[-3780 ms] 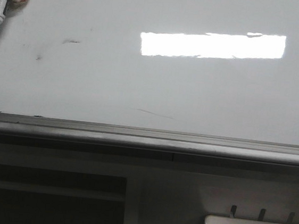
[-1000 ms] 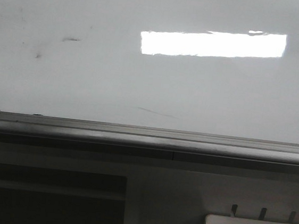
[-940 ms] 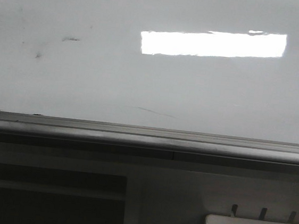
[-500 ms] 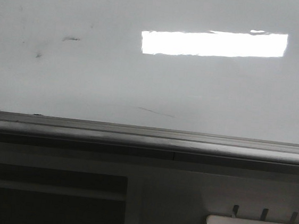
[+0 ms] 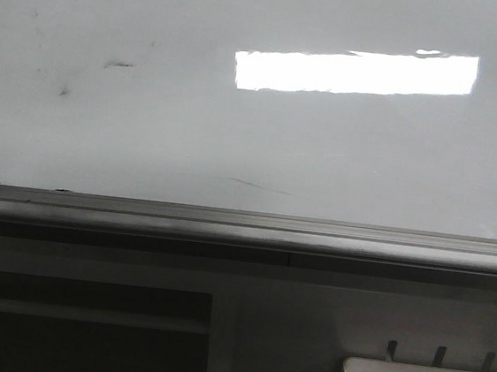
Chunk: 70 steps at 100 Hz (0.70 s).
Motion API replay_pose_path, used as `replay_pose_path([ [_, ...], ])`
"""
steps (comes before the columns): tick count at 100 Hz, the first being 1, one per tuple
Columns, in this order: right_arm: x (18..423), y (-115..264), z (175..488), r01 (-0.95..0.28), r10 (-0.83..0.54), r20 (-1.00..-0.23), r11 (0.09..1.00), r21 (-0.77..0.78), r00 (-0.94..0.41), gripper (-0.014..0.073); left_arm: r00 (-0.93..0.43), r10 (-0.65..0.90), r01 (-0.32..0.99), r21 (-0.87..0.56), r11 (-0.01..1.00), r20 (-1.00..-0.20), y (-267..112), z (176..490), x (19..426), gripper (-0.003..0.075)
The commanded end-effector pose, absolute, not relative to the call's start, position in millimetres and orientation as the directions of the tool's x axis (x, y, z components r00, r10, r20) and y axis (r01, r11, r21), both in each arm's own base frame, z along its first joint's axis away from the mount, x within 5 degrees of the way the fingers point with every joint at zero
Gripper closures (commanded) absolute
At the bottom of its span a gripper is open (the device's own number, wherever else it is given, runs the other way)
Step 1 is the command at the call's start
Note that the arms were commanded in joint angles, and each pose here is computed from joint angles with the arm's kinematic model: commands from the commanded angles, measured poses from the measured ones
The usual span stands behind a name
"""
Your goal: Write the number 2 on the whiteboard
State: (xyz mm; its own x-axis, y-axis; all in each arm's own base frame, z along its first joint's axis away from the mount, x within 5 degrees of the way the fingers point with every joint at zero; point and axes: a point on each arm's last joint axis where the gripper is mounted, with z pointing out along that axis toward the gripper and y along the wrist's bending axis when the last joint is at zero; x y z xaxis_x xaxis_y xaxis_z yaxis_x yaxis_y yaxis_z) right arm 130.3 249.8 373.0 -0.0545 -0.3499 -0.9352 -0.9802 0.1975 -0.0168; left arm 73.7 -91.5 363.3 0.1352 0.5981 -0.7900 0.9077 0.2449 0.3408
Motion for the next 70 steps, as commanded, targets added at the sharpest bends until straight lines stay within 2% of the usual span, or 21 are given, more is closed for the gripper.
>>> replay_pose_path([
  [1,131.3,248.8,391.0,-0.973,-0.275,-0.96,0.228,-0.016,-0.048,0.0393,0.152,0.529,0.898,0.34,0.279,-0.835,-94.0,378.0,72.7,0.0741],
  [2,131.4,249.1,390.6,-0.974,-0.276,-0.96,0.227,-0.015,-0.05,0.0393,0.151,0.527,0.899,0.339,0.279,-0.836,-94.1,378.1,72.6,0.0741],
  [7,131.9,250.7,388.4,-0.975,-0.284,-0.957,0.222,-0.009,-0.056,0.0513,0.149,0.521,0.901,0.333,0.28,-0.84,-94.5,378.4,72.3,0.0741],
  [16,132.1,251.8,387.0,-0.976,-0.287,-0.956,0.219,-0.001,-0.063,0.0677,0.144,0.509,0.904,0.322,0.28,-0.848,-95.1,379.1,71.7,0.0741],
  [47,131.1,252.2,387.0,-0.977,-0.282,-0.956,0.211,0.02,-0.081,0.0673,0.14,0.499,0.906,0.313,0.283,-0.855,-95.6,379.8,71.4,0.0729],
  [54,131.1,252.2,387.0,-0.977,-0.282,-0.956,0.211,0.02,-0.081,0.0673,0.133,0.478,0.911,0.297,0.286,-0.868,-96.7,381.2,70.7,0.0648],
  [64,131.4,252.2,387.2,-0.976,-0.279,-0.957,0.215,0.019,-0.08,0.0673,0.123,0.442,0.914,0.275,0.299,-0.889,-98.1,383.9,70.3,0.0418],
  [70,132.2,252.2,387.6,-0.975,-0.275,-0.958,0.223,0.017,-0.079,0.0673,0.121,0.427,0.913,0.27,0.307,-0.896,-98.5,385.2,70.7,0.0331],
])
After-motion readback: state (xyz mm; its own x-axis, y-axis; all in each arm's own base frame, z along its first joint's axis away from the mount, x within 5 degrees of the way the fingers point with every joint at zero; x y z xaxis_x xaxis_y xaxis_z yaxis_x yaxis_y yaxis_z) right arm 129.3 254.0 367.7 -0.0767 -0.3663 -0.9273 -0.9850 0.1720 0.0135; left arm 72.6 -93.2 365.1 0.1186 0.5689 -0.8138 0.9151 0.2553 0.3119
